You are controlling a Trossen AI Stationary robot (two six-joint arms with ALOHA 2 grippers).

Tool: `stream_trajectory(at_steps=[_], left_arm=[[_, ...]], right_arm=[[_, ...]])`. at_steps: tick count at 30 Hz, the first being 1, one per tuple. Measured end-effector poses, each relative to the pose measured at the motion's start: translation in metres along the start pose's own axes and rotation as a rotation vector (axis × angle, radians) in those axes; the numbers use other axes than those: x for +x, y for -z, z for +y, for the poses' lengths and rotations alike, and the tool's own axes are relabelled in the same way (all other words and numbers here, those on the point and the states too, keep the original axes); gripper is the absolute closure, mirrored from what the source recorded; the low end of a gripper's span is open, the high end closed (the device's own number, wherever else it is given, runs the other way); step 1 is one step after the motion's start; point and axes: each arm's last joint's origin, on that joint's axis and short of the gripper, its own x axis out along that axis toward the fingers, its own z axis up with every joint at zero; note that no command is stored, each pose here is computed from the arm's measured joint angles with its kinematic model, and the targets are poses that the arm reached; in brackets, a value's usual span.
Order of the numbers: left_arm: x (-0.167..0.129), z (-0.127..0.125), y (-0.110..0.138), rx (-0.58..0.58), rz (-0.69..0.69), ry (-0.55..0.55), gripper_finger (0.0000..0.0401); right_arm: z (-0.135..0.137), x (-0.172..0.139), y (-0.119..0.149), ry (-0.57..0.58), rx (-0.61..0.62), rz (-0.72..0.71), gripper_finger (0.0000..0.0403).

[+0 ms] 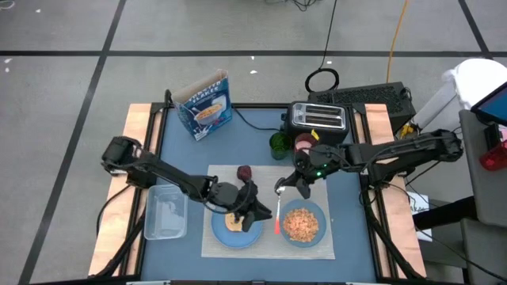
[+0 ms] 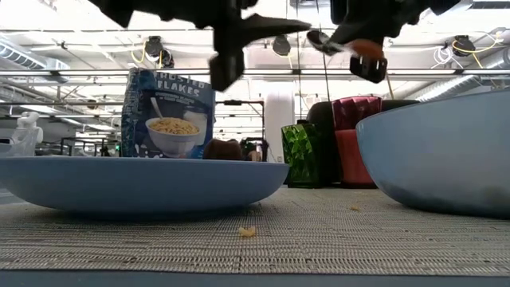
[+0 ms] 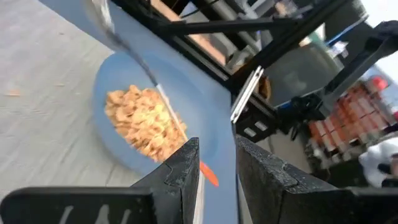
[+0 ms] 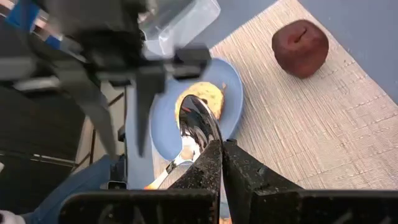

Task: Arrange a breakfast setting
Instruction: Put the orange spoon on the gray placemat

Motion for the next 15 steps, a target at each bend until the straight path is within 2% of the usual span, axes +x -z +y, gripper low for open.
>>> stream_trajectory(at_steps=[7,15], left_arm=[[-0.042,-0.017,-0.022,0.104,0.01,-0.136,0.029],[-0.082,-0.026,-0.037,0.161,0.006,-0.26,0.029]], right_arm=[[-0.006,0.02,0.002,0.03,0.012,0.029,0.0403],[-0.016,0.049,0.007,0.069,0.04,0.066,0.0403]])
